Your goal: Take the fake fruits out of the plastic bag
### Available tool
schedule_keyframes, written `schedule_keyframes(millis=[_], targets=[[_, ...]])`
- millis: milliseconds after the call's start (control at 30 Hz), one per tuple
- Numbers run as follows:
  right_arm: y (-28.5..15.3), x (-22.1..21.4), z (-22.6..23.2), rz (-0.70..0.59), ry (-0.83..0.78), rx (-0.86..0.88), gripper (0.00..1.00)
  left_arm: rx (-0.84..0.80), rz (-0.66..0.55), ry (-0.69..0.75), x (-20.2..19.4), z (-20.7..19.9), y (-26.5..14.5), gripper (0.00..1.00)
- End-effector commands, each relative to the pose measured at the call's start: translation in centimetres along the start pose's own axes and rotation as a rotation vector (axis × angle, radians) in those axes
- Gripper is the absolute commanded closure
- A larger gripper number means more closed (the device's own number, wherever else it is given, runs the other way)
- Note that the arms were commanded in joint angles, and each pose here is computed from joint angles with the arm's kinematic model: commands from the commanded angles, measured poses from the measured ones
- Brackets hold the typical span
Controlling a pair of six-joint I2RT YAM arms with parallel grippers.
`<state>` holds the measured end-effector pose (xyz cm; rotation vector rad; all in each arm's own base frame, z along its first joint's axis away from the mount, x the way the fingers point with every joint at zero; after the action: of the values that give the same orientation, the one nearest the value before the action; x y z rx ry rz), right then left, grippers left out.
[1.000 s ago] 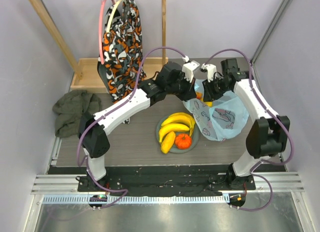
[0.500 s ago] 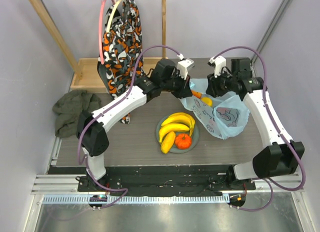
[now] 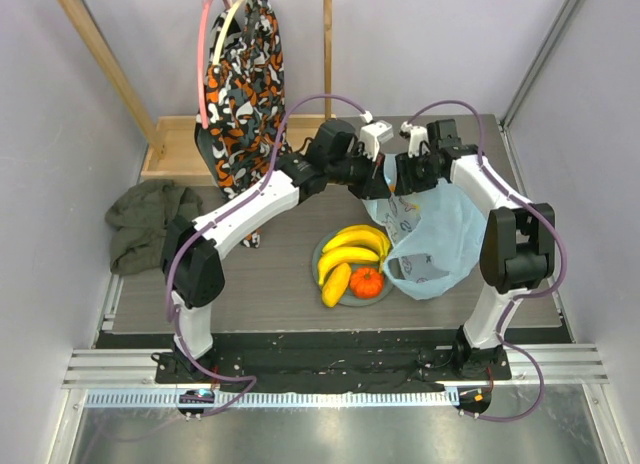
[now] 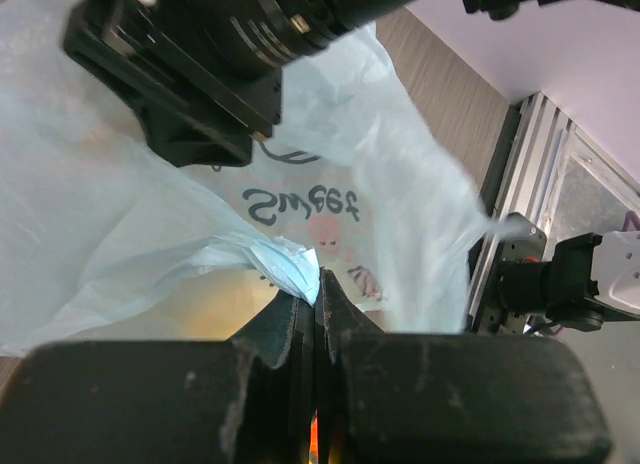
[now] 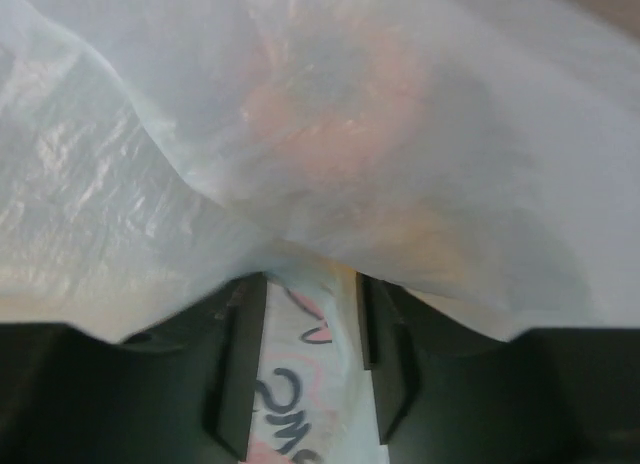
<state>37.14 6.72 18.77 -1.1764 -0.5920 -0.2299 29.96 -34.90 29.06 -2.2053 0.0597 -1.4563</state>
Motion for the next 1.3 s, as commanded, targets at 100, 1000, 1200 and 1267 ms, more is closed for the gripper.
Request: schedule_keyframes(millis=[100,1000,1200,1267], targets=[[0.0,3.0,-1.4,-0.138,0.036,-0.141,0.42,-0.062,-0.086,0.050,2.4,-1.0,-0.6,1.00],[-20.2,-7.8,-5.6,-0.296,-0.105,-0.168,0.36,-0.114,-0.120,0.110,3.7,-3.0,1.6,1.00],[-18.9,-7.2,-2.6,-0.279,-0.183,0.159,0.46,-0.090,-0.205,0.023,5.9,-2.7,3.0,1.00],[-17.6,-7.2,-1.9,-0.236,-0.189,0.222,0.54,-0.098,-0.208,0.005,5.8,-2.5,3.5,1.00]])
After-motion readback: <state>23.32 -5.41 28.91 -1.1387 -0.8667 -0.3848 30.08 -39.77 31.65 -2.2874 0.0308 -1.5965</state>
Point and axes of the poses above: each gripper's point midway between its finger pads, its own y axis out along the fingers, its own z axis along the line the jaws close on, x = y × z, the point moved 10 cm from there along -y, back along the fingers, and after that the axes turned 7 degrees about y, right-handed, at the moved point
